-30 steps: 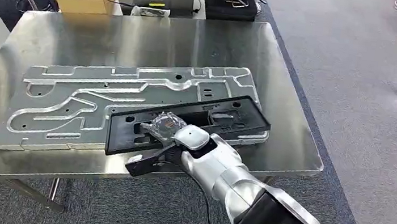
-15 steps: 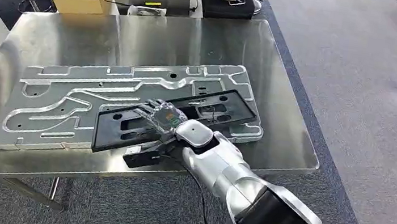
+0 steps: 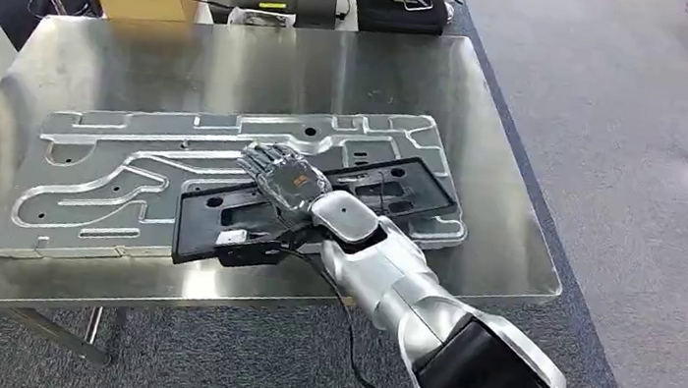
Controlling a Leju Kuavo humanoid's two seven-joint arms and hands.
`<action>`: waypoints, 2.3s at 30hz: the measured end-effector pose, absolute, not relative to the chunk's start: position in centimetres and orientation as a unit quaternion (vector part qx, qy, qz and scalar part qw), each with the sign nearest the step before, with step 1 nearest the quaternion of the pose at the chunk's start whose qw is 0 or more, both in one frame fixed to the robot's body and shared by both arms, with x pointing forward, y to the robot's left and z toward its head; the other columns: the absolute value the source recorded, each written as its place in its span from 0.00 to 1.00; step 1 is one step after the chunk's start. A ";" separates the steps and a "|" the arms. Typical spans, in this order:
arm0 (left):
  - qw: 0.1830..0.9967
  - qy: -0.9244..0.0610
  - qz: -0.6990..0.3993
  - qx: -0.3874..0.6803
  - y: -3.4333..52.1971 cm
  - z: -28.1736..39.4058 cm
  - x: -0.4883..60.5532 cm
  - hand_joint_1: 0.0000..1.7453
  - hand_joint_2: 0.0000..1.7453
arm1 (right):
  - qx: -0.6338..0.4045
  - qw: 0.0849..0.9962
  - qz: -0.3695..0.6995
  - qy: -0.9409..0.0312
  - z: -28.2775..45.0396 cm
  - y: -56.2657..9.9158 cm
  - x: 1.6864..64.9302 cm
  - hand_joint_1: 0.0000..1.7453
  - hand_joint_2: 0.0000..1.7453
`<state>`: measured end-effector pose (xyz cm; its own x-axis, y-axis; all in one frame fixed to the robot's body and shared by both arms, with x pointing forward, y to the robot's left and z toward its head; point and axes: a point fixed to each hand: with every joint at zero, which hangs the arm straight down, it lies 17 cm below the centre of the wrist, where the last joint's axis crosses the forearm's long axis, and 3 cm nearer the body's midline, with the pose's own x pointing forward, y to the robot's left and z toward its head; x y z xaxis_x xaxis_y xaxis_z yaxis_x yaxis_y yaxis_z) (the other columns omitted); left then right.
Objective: Take the parts from the cabinet and place them on the table.
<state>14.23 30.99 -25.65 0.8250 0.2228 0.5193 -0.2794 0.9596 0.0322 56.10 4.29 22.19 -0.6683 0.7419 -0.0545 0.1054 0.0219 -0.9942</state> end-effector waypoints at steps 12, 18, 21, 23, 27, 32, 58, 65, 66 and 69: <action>0.949 -0.269 0.155 0.049 30.7 -25.6 13.9 0.00 0.00 | -0.381 0.220 0.262 -0.859 40.6 -11.5 57.2 0.00 0.00; 0.943 -0.261 0.200 0.059 31.2 -25.9 11.7 0.00 0.00 | -0.503 0.197 0.108 -0.835 38.3 -35.7 45.8 0.00 0.00; 0.941 -0.255 0.211 0.063 31.5 -26.1 10.6 0.00 0.00 | -0.549 0.166 0.101 -0.813 38.4 -41.4 39.7 0.00 0.00; 0.940 -0.259 0.214 0.065 31.6 -26.0 11.0 0.00 0.00 | -0.574 0.153 0.100 -0.798 38.7 -43.0 37.0 0.00 0.00; 0.935 -0.272 0.219 0.065 31.8 -25.7 11.8 0.00 0.00 | -0.613 0.151 0.095 -0.769 38.0 -47.0 28.7 0.00 0.00; 0.934 -0.278 0.219 0.060 31.7 -25.5 12.3 0.00 0.00 | -0.639 0.172 0.121 -0.740 37.5 -48.4 23.8 0.00 0.00; 0.936 -0.275 0.212 0.052 31.5 -25.5 12.9 0.00 0.00 | -0.659 0.602 0.112 -0.436 4.6 -63.7 19.7 0.00 0.00; 0.938 -0.269 0.212 0.049 31.0 -25.7 12.4 0.00 0.00 | -0.609 0.712 0.093 -0.337 -6.1 -63.4 15.2 0.00 0.00; 0.938 -0.269 0.211 0.049 31.0 -25.7 12.4 0.00 0.00 | -0.603 0.723 0.088 -0.325 -7.3 -62.9 14.8 0.00 0.00; 0.941 -0.265 0.204 0.047 30.7 -25.8 12.3 0.00 0.00 | -0.562 0.782 0.067 -0.259 -12.5 -60.7 12.4 0.00 0.00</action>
<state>12.28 30.73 -25.77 0.7762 0.3597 0.5178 -0.4091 0.9122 -0.0204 12.40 -60.74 -12.48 0.8571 0.3959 0.3296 0.1863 0.3583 -0.9148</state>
